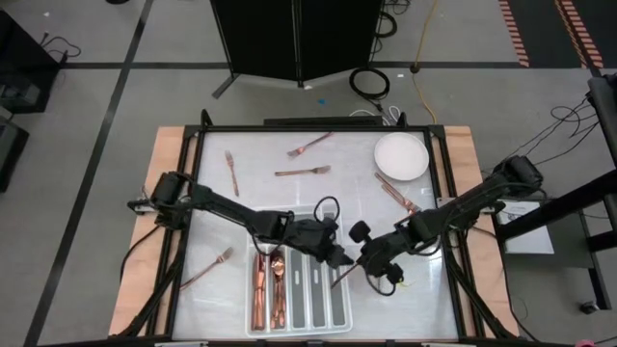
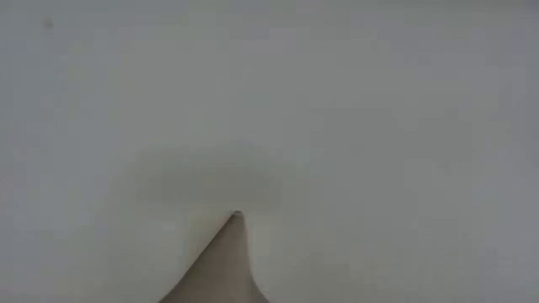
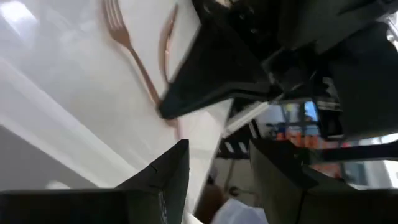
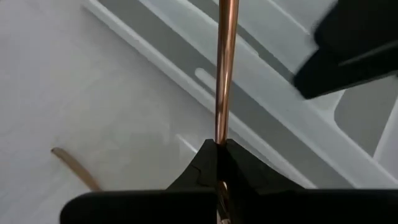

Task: Sort silverware
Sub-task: Put the spoon into the silverware tray, then put the fork into the silverware tray

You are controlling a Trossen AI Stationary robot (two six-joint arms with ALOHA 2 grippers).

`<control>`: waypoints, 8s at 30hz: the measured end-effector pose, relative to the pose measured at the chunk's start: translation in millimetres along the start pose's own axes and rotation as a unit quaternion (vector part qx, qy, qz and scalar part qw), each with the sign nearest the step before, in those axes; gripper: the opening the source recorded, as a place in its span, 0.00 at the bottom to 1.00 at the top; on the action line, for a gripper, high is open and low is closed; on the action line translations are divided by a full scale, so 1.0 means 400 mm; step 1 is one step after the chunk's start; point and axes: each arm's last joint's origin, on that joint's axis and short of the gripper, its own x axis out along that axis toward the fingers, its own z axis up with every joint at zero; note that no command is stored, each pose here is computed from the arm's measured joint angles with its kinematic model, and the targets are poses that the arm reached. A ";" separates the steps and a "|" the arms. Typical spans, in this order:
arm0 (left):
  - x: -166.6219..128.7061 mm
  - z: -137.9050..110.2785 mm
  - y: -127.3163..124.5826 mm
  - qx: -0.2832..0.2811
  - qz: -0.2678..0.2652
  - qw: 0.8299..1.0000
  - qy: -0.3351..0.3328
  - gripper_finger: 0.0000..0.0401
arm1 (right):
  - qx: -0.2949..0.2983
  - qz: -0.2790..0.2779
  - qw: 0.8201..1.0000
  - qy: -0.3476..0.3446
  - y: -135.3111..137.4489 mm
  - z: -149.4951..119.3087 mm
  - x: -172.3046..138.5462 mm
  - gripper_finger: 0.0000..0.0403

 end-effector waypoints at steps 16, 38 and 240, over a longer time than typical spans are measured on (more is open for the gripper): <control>0.040 -0.049 0.049 -0.002 0.029 0.998 0.061 0.42 | -0.027 -0.003 1.000 0.010 -0.030 0.048 0.038 0.00; 0.040 -0.051 0.055 0.042 0.039 0.997 0.060 0.03 | -0.027 -0.012 0.999 -0.010 -0.038 0.056 0.036 0.07; -0.652 -0.163 0.051 0.417 0.201 0.872 -0.160 0.46 | 0.191 -0.240 0.922 -0.238 -0.220 -0.002 -0.037 0.35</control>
